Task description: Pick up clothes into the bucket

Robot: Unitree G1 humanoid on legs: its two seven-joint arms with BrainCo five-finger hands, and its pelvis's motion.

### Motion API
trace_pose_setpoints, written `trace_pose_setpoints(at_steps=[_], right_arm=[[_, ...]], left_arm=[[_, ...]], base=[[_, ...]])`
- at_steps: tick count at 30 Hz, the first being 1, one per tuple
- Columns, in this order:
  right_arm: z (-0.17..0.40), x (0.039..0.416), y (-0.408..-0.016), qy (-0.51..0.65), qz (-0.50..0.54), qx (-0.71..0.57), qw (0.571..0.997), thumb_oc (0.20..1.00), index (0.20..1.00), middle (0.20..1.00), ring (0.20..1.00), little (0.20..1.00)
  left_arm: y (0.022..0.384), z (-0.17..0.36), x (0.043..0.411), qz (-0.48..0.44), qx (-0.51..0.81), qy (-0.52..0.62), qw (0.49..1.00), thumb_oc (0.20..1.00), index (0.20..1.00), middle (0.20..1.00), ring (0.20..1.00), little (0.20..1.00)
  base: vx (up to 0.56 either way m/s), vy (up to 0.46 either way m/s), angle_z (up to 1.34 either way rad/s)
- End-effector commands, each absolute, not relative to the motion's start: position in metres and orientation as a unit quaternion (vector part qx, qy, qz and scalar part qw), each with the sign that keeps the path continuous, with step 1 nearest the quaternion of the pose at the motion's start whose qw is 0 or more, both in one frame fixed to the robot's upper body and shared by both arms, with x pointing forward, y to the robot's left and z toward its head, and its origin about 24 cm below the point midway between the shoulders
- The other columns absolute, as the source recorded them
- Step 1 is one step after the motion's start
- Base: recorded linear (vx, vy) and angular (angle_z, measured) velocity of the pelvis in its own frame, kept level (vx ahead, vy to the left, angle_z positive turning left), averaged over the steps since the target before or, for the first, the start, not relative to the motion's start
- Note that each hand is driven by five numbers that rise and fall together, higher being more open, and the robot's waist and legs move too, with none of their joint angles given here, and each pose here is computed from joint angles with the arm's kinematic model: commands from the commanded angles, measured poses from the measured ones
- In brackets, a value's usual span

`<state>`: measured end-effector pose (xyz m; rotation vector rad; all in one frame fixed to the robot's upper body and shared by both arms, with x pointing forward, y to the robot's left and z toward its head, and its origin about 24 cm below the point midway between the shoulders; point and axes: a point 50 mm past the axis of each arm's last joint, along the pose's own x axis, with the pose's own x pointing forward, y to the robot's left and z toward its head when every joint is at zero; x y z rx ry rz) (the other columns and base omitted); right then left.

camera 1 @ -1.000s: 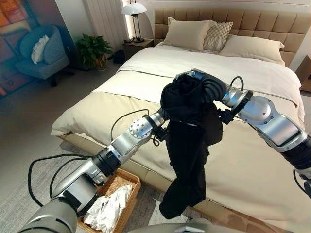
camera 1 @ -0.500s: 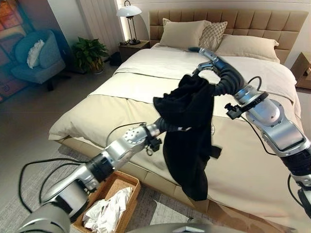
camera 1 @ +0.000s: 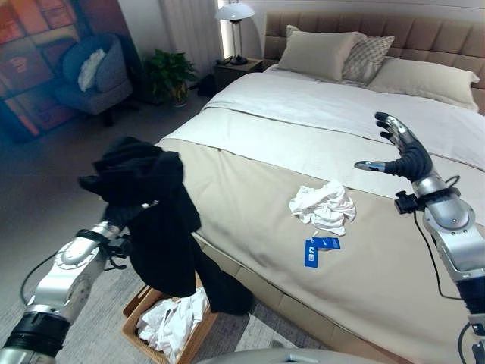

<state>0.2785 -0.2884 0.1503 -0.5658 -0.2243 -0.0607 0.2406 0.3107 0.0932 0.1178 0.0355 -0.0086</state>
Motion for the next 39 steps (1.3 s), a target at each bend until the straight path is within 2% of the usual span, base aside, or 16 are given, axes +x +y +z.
trace_pose_setpoints(at_steps=[1, 5, 9, 11, 18, 27, 33, 39], right_arm=[[0.157, 0.278, -0.302, -0.133, -0.09, -0.275, 0.948, 1.0, 1.0, 1.0, 1.0, 1.0], [0.14, 0.277, -0.314, -0.1, -0.139, -0.273, 0.947, 1.0, 1.0, 1.0, 1.0, 1.0], [0.136, 0.283, -0.326, -0.091, -0.209, -0.326, 0.917, 1.0, 1.0, 1.0, 1.0, 1.0], [0.144, 0.289, -0.34, -0.087, -0.251, -0.358, 0.895, 1.0, 1.0, 1.0, 1.0, 1.0], [0.16, 0.3, -0.355, -0.088, -0.304, -0.392, 0.864, 1.0, 1.0, 1.0, 1.0, 1.0], [0.209, 0.302, -0.385, -0.113, -0.403, -0.414, 0.808, 1.0, 1.0, 1.0, 1.0, 1.0], [0.232, 0.306, -0.393, -0.114, -0.427, -0.411, 0.798, 1.0, 1.0, 1.0, 1.0, 1.0], [0.249, 0.318, -0.385, -0.132, -0.43, -0.407, 0.795, 1.0, 1.0, 1.0, 1.0, 1.0]], left_arm=[[0.332, 0.176, 0.24, 0.078, 0.186, -0.164, 0.966, 0.2, 0.2, 0.2, 0.2, 0.2], [0.34, 0.186, 0.231, 0.129, 0.212, -0.198, 0.948, 0.2, 0.2, 0.2, 0.2, 0.2], [0.333, 0.182, 0.236, 0.185, 0.223, -0.227, 0.93, 0.2, 0.2, 0.2, 0.2, 0.2], [0.327, 0.176, 0.248, 0.198, 0.229, -0.226, 0.926, 0.2, 0.2, 0.2, 0.2, 0.2], [0.325, 0.168, 0.272, 0.248, 0.248, -0.21, 0.912, 0.2, 0.2, 0.2, 0.2, 0.2], [0.325, 0.192, 0.306, 0.303, 0.305, -0.218, 0.876, 0.2, 0.2, 0.2, 0.2, 0.2], [0.331, 0.208, 0.312, 0.321, 0.328, -0.219, 0.861, 0.2, 0.2, 0.2, 0.2, 0.2], [0.328, 0.224, 0.322, 0.333, 0.335, -0.231, 0.851, 0.2, 0.2, 0.2, 0.2, 0.2]], base=[[-0.03, 0.012, 0.14], [-0.08, 0.011, 0.19], [-0.15, 0.016, 0.17], [-0.18, 0.038, 0.22], [-0.1, 0.054, 0.26], [-0.06, 0.039, 0.17], [0.0, 0.007, -0.13], [-0.01, -0.005, -0.23]])
